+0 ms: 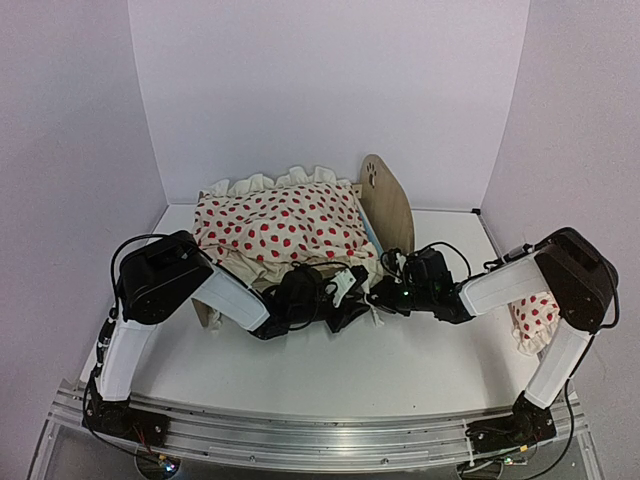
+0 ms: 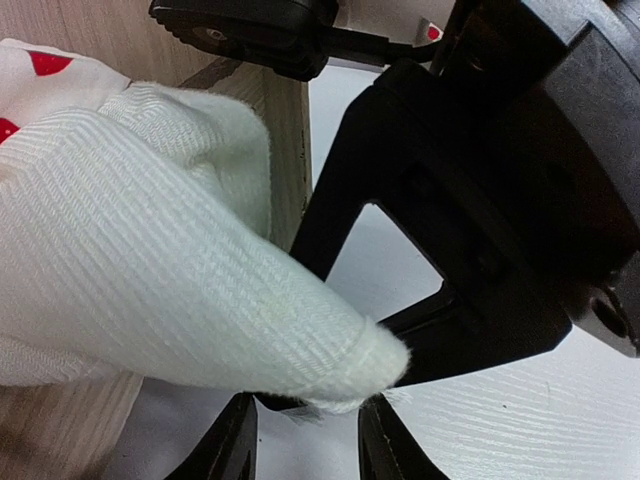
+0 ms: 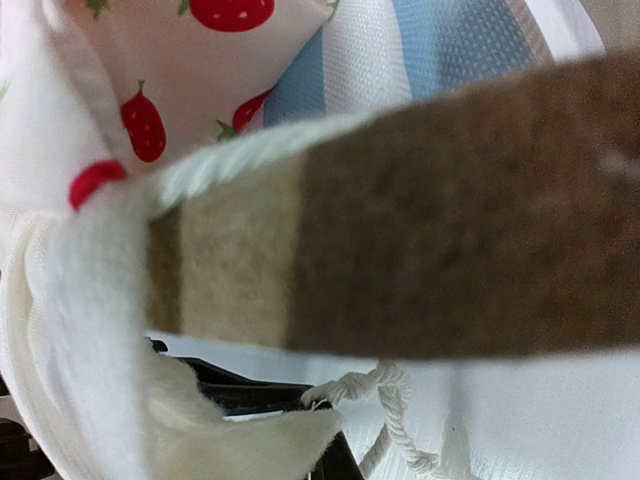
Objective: Set up the pet bed
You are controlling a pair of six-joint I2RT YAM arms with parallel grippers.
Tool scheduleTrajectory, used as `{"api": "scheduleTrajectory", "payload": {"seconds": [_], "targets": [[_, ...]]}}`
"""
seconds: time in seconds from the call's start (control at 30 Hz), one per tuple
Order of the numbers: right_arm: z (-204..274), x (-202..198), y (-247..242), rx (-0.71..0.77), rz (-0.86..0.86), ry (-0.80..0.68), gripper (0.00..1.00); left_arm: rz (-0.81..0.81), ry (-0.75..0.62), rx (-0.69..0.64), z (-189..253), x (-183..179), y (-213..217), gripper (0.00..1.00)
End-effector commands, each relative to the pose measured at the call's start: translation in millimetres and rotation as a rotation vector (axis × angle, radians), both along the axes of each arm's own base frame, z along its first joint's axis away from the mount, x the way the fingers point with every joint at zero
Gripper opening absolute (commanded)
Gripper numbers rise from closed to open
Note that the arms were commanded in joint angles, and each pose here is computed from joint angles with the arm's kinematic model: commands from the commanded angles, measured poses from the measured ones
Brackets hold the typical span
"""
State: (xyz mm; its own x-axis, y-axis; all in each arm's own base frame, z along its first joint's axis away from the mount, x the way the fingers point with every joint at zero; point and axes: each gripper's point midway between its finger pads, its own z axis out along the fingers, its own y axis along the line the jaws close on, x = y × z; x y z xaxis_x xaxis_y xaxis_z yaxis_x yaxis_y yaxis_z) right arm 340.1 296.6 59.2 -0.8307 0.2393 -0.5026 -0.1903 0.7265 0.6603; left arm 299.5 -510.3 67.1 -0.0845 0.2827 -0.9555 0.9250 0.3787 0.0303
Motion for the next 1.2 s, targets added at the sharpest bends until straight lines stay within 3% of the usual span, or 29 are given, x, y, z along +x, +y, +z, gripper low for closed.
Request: {"api": "scheduleTrajectory", "payload": {"seconds": [0.0,0.1,0.37,0.57,0.73,1.0,1.17], "targets": [[10,8,3,0.028,-0.009,-0.025,0.00,-0.021,-0.029,-0.066,22,2,-11,0.33],[12,8,4,0.031,-0.005,-0.028,0.00,-0.005,-0.016,-0.056,17,5,-10,0.29],[12,7,4,0.033,-0.001,-0.028,0.00,0.032,-0.003,-0.059,17,10,-9,0.01],[14,4,0,0.027,-0.006,-0.029,0.00,0.074,-0.011,-0.052,18,15,-2,0.00],[15,-6,-15,-0.063,-0.003,-0.019,0.15,0.100,-0.011,-0.035,20,16,5,0.00],[5,-26,-37,-0.168,0.006,0.013,0.19,0.116,-0.028,-0.040,25,19,7,0.00],[-6,-34,-45,-0.184,-0.011,0.051,0.31,0.120,-0.036,-0.039,27,20,8,0.00]]}}
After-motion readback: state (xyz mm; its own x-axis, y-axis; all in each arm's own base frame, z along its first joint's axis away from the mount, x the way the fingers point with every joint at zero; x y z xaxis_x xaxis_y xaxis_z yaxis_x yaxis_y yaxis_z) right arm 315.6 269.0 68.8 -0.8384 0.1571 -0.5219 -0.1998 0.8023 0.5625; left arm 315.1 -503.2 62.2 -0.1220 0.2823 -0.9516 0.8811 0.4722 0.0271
